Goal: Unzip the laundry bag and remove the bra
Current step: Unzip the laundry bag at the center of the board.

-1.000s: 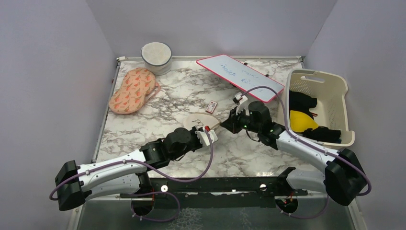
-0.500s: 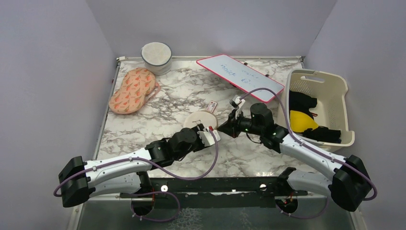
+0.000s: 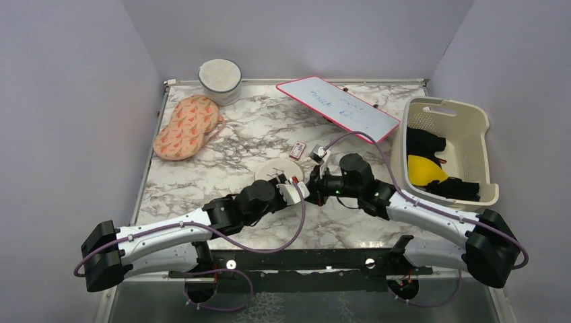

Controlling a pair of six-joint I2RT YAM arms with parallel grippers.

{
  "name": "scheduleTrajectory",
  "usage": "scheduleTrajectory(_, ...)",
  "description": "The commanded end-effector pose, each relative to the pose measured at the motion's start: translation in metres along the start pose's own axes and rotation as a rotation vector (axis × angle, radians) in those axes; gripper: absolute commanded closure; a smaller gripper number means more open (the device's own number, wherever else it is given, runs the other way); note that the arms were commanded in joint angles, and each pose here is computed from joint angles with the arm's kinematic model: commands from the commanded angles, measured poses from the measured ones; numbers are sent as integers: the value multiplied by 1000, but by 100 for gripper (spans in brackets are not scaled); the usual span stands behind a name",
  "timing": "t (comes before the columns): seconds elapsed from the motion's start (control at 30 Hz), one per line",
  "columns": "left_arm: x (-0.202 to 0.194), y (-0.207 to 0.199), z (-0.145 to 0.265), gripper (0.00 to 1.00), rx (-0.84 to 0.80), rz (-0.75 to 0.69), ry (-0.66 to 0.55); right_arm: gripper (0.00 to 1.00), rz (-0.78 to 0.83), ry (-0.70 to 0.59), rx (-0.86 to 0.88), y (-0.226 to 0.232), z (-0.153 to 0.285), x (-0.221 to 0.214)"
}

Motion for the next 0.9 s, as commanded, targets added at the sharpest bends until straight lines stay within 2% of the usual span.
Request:
scheduleTrajectory(0.0, 16, 6, 2, 74, 17, 16, -49, 99, 11, -37, -3, 8, -7, 14)
scheduleTrajectory(0.13, 18, 7, 4, 91, 20, 14, -58, 99, -3, -36, -54, 0, -6, 11)
scheduleTrajectory(0.23, 18, 8, 7, 100, 28, 13, -72, 99, -26, -50, -119, -10, -4, 9)
scheduleTrajectory(0.57, 21, 13, 14, 100, 58, 20, -103, 99, -75, -54, -256, -51, 8, 11)
scheduleTrajectory(0.87, 22, 15, 17, 100, 73, 24, -107, 99, -78, -78, -253, -77, 23, 27)
Point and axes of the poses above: each gripper's point midway between its finger pads, its own z axis back along the fingers, its own y axis along the line the jaws close on, x = y × z, the point moved 3 cm from there along z, back along the fingers, and after that the axes turned 5 degrees about -z, right-handed, at the moved point
